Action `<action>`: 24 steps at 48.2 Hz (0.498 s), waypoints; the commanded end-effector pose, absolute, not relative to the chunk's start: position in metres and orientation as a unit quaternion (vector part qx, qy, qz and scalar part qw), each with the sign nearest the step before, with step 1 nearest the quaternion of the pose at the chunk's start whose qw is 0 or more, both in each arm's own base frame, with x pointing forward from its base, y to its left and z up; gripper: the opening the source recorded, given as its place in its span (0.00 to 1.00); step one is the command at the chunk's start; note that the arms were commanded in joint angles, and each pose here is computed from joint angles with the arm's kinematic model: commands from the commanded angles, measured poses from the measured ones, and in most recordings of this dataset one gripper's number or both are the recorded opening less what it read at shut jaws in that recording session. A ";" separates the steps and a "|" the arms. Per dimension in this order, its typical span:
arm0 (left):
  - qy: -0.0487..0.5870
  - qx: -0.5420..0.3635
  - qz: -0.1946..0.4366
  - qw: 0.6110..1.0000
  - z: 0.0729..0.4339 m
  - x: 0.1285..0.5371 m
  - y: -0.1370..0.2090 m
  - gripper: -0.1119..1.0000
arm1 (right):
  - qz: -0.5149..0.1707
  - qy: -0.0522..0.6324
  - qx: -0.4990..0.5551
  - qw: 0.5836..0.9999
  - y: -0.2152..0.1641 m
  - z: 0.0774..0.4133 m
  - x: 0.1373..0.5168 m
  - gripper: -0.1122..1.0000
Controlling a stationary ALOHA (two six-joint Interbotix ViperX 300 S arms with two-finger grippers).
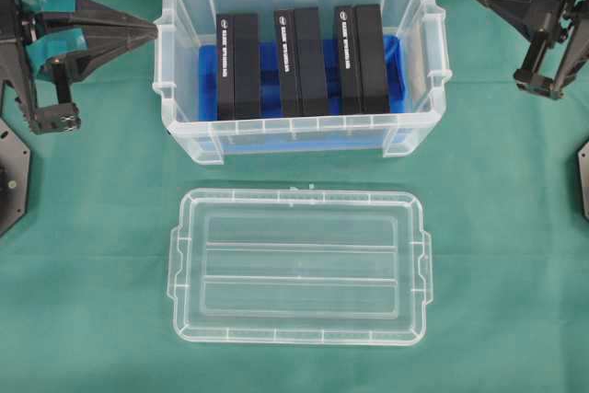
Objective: Clamp the lid of the box with both arms, then lift and open it.
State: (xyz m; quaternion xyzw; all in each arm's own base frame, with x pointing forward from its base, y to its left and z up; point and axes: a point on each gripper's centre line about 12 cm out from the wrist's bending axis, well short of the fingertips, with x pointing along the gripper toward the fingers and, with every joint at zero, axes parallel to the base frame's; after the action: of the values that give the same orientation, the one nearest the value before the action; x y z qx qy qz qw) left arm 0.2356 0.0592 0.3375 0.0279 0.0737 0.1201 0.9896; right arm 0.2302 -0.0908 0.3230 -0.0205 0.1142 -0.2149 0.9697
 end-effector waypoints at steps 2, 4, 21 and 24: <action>0.063 0.025 0.121 0.990 0.343 0.236 0.059 0.11 | -0.211 0.102 -0.018 0.972 -0.090 0.330 0.231 0.10; 0.064 0.025 0.118 0.991 0.343 0.236 0.058 0.11 | -0.208 0.100 -0.018 0.973 -0.090 0.330 0.232 0.10; 0.067 0.027 0.072 0.995 0.342 0.241 0.036 0.11 | -0.168 0.094 -0.018 0.981 -0.073 0.331 0.238 0.10; 0.067 0.029 0.064 0.995 0.342 0.242 0.032 0.11 | -0.160 0.093 -0.017 0.983 -0.069 0.331 0.239 0.10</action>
State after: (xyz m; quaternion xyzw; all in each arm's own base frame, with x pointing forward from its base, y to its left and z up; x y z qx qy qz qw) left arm 0.2403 0.0369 0.3361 0.0265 0.0750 0.0738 0.9941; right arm 0.2367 -0.0736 0.3257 -0.0192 0.1010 -0.1720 0.9797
